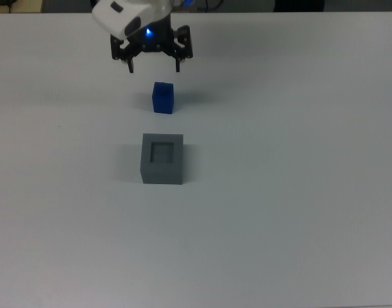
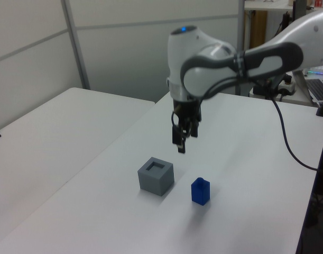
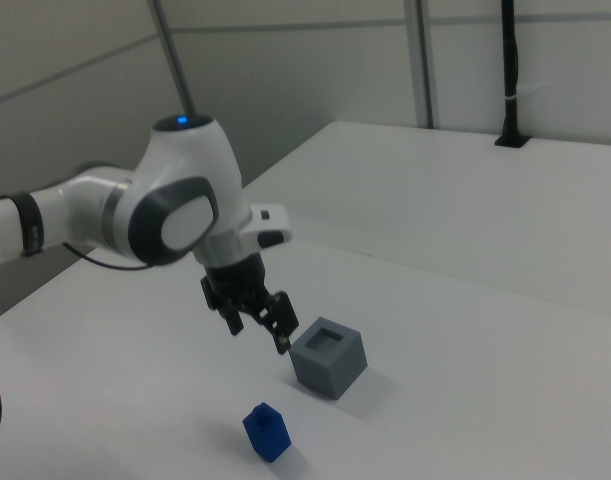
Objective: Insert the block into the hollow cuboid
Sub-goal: 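Move the open gripper down over the small blue block, then close the gripper on the top of the blue block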
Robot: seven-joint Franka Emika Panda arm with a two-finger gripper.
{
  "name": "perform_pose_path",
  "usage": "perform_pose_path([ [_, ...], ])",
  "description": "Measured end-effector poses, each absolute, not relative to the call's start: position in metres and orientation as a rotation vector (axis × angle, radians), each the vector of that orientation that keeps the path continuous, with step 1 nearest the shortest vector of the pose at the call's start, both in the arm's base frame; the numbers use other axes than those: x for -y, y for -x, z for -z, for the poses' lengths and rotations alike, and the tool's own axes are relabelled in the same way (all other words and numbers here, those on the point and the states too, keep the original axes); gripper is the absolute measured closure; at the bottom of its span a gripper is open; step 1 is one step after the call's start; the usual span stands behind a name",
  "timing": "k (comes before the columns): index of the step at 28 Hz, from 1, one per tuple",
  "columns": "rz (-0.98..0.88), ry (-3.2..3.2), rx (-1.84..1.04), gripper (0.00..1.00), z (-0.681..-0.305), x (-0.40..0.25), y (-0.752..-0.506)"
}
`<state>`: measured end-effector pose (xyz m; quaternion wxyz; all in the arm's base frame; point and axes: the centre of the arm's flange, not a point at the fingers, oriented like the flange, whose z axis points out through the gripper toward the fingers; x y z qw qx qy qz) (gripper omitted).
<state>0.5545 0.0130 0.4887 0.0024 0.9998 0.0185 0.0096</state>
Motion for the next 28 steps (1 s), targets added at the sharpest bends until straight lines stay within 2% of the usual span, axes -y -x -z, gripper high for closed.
perform_pose_path([
  [9,0.022,-3.138,-0.057,0.00,-0.429,-0.012,-0.533],
  [14,0.071,-3.137,-0.057,0.00,-0.413,-0.012,-0.526],
  [28,0.196,-3.121,0.043,0.00,-0.366,-0.010,-0.526],
])
